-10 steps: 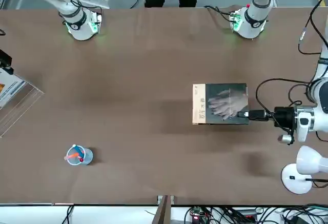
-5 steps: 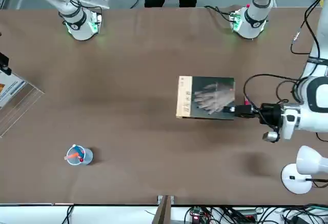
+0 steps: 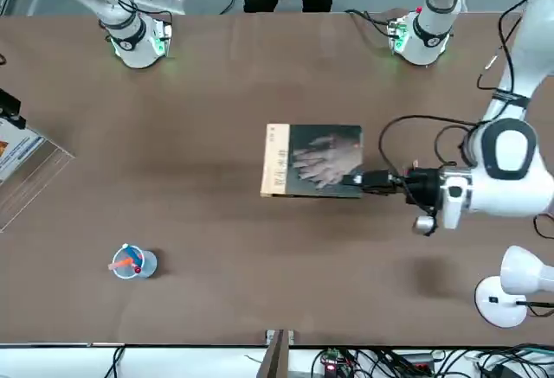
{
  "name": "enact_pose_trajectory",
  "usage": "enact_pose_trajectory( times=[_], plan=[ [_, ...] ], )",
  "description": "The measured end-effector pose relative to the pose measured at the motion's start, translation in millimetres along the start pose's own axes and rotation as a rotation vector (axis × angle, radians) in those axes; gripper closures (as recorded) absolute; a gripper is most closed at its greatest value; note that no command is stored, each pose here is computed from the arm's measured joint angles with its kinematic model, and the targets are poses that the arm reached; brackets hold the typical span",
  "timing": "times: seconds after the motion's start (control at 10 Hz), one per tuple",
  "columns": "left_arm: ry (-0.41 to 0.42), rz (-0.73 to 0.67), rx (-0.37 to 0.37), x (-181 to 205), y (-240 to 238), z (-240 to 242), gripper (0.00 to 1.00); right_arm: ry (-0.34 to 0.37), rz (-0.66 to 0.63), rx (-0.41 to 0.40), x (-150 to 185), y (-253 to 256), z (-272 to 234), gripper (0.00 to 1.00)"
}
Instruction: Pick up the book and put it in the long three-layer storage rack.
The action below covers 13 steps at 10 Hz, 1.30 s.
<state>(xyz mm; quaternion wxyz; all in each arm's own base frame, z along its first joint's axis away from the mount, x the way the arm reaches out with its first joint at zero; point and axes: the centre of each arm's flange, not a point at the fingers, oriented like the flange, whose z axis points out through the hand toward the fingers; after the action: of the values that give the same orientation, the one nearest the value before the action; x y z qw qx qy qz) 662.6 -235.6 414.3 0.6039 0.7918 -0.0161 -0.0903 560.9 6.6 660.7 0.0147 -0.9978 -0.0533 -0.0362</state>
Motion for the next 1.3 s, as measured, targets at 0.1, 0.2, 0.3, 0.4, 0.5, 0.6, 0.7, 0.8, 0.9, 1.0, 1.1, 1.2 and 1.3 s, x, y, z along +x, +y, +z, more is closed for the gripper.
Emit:
enact_pose_trajectory(
  times=[0.1, 0.2, 0.3, 0.4, 0.5, 0.6, 0.7, 0.8, 0.9, 1.0, 1.1, 1.2, 1.3],
  plan=[
    [0.004, 0.001, 0.004, -1, 4, 13, 0.96, 0.0, 0.002, 0.0, 0, 0, 0, 0.0],
    [0.01, -0.002, 0.002, -2, 8, 25, 0.96, 0.0, 0.003, 0.0, 0, 0, 0, 0.0],
    [0.021, -0.008, -0.013, -2, 13, 36, 0.96, 0.0, 0.003, 0.0, 0, 0, 0, 0.0],
    [0.028, -0.014, -0.028, -3, 16, 48, 0.96, 0.0, 0.003, 0.0, 0, 0, 0, 0.0],
    [0.028, -0.017, -0.036, -5, 19, 60, 0.96, 0.0, 0.003, 0.0, 0, 0, 0, 0.0],
    [0.027, -0.02, -0.04, -8, 22, 73, 0.96, 0.0, 0.003, 0.0, 0, 0, 0, 0.0],
    [0.029, -0.025, -0.048, -10, 24, 87, 0.96, 0.0, 0.003, 0.0, 0, 0, 0, 0.0],
    [0.032, -0.033, -0.058, -12, 26, 98, 0.96, 0.001, 0.004, 0.0, 0, 0, 0, 0.0],
    [0.03, -0.042, -0.069, -14, 26, 108, 0.96, 0.002, 0.004, -0.001, 0, 0, 0, 0.0],
    [0.026, -0.05, -0.078, -15, 26, 114, 0.96, 0.003, 0.004, -0.001, 0, 0, 0, 0.0],
    [0.028, -0.058, -0.084, -15, 24, 118, 0.96, 0.002, 0.005, -0.001, 0, 0, 0, 0.0],
    [0.029, -0.067, -0.088, -14, 20, 121, 0.96, 0.0, 0.005, -0.001, 0, 0, 1, 0.0],
    [0.026, -0.072, -0.092, -14, 17, 124, 0.96, -0.006, 0.006, 0.0, 0, 0, 3, 0.0]
  ],
)
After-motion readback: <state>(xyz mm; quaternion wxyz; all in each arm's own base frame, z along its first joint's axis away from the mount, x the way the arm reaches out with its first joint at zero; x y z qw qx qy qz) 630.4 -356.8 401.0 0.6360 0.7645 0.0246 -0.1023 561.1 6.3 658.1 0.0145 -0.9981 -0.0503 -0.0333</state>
